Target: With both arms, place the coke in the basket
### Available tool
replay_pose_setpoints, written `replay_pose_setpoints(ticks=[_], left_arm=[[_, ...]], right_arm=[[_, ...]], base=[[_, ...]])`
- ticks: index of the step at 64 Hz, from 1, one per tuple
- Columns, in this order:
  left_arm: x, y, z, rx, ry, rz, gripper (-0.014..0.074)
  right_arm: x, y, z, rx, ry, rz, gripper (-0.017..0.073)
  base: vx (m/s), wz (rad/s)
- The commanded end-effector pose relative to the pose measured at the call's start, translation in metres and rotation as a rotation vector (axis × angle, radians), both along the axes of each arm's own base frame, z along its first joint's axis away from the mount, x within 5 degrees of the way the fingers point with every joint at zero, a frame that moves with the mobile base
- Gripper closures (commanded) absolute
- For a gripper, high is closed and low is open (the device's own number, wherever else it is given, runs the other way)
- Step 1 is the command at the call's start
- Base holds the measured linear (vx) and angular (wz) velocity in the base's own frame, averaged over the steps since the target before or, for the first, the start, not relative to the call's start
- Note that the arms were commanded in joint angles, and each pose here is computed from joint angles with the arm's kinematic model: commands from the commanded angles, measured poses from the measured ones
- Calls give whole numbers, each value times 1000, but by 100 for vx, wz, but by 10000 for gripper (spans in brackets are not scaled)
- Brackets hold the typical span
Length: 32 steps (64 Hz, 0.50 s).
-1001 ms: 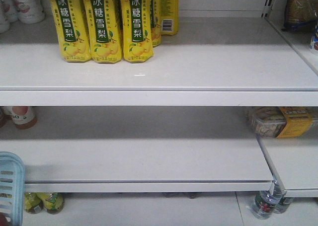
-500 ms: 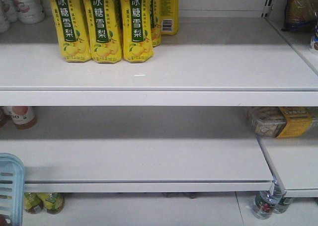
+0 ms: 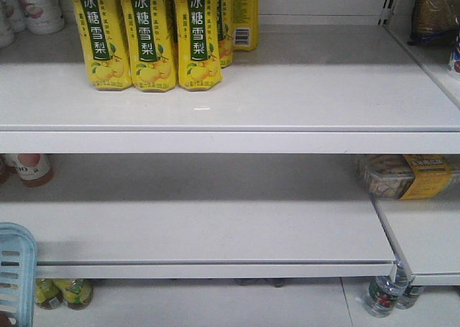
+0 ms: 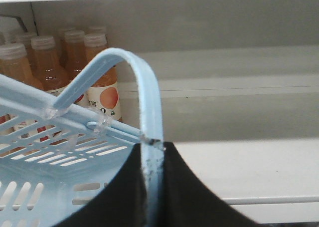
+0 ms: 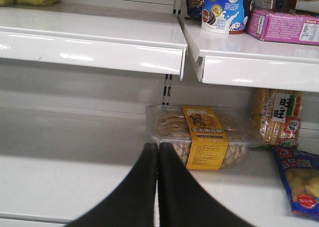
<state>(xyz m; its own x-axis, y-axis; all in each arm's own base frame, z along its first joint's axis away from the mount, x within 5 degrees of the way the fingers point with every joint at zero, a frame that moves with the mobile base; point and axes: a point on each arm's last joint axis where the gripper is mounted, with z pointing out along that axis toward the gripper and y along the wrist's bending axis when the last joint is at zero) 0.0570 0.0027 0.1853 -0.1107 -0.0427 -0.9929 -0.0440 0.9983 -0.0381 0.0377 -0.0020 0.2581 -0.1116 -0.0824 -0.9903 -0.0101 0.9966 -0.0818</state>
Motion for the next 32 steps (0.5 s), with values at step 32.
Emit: replay_pose_setpoints(ticks=[32], left_arm=[[-1, -1, 17, 56, -185, -20, 600]], right_arm=[[19, 4, -44, 131, -105, 28, 568]], base=[[0, 0]])
